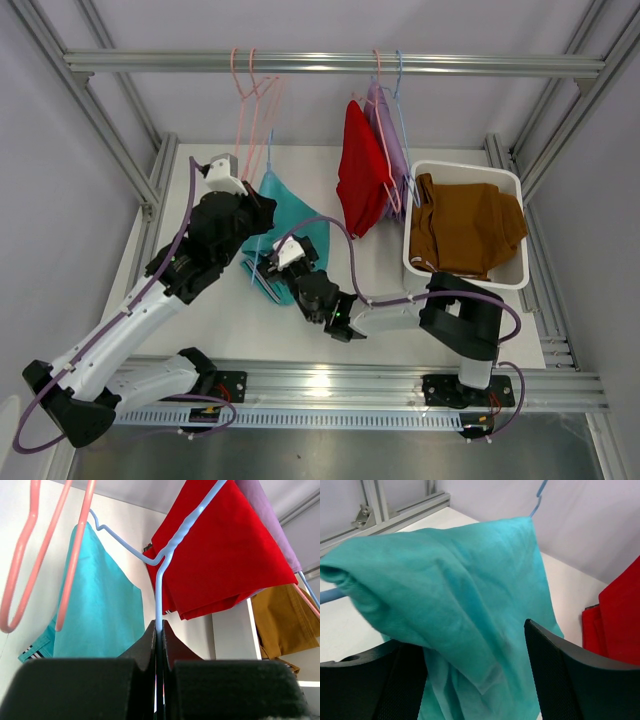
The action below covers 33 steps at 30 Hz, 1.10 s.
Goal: Remove the trousers from the hanger
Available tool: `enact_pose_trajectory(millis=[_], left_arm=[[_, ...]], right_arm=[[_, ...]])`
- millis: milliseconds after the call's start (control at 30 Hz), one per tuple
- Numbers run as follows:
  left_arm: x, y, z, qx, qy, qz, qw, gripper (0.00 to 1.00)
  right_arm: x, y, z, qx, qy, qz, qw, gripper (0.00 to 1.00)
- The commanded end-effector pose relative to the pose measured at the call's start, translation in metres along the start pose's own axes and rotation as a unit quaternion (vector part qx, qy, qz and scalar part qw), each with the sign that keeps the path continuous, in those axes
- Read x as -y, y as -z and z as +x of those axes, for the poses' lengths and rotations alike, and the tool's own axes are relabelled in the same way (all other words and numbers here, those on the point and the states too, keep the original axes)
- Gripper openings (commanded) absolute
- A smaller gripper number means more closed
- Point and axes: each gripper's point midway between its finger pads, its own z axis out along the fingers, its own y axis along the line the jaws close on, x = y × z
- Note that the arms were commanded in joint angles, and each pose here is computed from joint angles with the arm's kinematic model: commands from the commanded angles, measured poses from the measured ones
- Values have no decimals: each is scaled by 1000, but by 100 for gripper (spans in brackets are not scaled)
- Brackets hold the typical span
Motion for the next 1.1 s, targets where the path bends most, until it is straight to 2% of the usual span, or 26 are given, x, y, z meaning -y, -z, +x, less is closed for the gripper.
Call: enact_pose_trajectory(millis=[0,367,667,1067], left_arm=[[17,3,-19,30,6,32,999,0],[17,2,-18,28,3,32,999,0],[19,2,-17,24,4,36,999,1],[19,1,-15,21,3,36,999,0]], right_arm=[[21,-2,-31,48,-48,42,997,75],[38,-20,-34,42,-94,34,994,64],[34,-35,-40,47,-108,25,993,60],[15,-31,-35,29,-130,-10,991,62]])
